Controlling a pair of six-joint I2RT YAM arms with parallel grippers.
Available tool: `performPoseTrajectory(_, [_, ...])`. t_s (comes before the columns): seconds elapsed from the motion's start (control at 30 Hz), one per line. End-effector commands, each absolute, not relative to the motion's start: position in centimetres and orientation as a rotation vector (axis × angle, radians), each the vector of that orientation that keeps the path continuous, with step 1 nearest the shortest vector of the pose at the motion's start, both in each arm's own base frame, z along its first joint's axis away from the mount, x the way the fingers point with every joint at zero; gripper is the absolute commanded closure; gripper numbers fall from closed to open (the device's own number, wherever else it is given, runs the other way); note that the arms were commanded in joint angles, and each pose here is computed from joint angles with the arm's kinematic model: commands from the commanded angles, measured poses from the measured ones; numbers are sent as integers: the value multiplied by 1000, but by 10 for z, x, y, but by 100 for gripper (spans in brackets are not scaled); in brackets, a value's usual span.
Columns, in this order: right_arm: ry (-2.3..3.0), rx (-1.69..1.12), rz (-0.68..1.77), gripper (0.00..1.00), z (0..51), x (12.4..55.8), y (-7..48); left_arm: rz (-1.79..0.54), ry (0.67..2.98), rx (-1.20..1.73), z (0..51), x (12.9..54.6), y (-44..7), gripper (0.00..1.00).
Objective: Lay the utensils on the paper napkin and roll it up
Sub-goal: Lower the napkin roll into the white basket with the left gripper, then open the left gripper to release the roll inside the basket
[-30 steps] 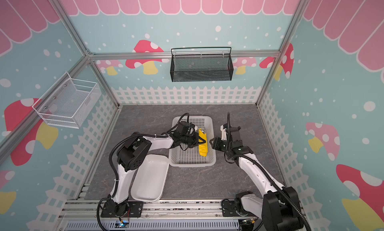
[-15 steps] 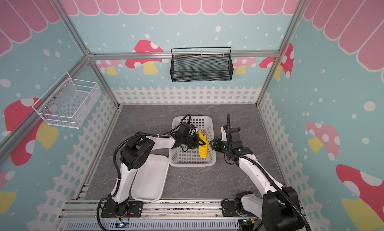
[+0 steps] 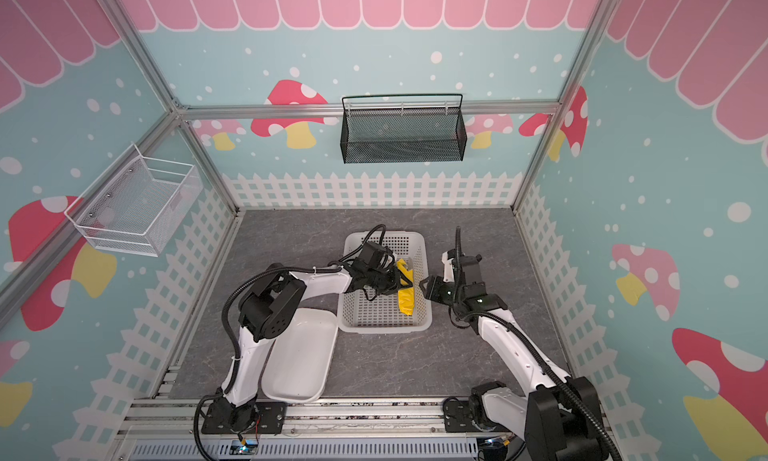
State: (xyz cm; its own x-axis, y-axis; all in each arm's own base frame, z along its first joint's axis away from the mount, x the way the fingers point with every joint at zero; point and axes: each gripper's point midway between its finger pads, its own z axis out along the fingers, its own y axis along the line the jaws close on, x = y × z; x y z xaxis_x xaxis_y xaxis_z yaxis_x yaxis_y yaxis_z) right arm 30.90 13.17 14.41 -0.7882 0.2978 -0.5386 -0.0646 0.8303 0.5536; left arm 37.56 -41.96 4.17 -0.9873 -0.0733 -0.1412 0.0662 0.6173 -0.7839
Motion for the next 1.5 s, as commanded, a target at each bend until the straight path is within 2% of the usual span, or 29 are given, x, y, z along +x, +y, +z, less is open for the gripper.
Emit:
performPoseTrajectory(0.0, [2366, 168, 744, 54, 146, 306, 131, -1144, 2723, 9, 42, 371, -406, 59])
performPoseTrajectory(0.33, [2364, 162, 730, 54, 149, 307, 130, -914, 2718, 46, 70, 371, -378, 42])
performPoseTrajectory(0.43, [2360, 164, 728, 54, 150, 308, 130, -863, 2693, 52, 83, 373, -370, 41])
performPoseTrajectory(0.63, [2360, 163, 735, 54, 151, 308, 131, -873, 2737, 85, 77, 375, -378, 52])
performPoseTrajectory(1.03, [2365, 171, 742, 53, 148, 305, 131, -867, 2812, 66, 48, 370, -382, 63])
performPoseTrajectory(1.27, [2366, 167, 742, 53, 147, 304, 131, -890, 2845, 97, 34, 365, -388, 77])
performPoseTrajectory(1.47, [2378, 167, 744, 53, 142, 303, 131, -907, 2850, 113, 28, 363, -392, 83])
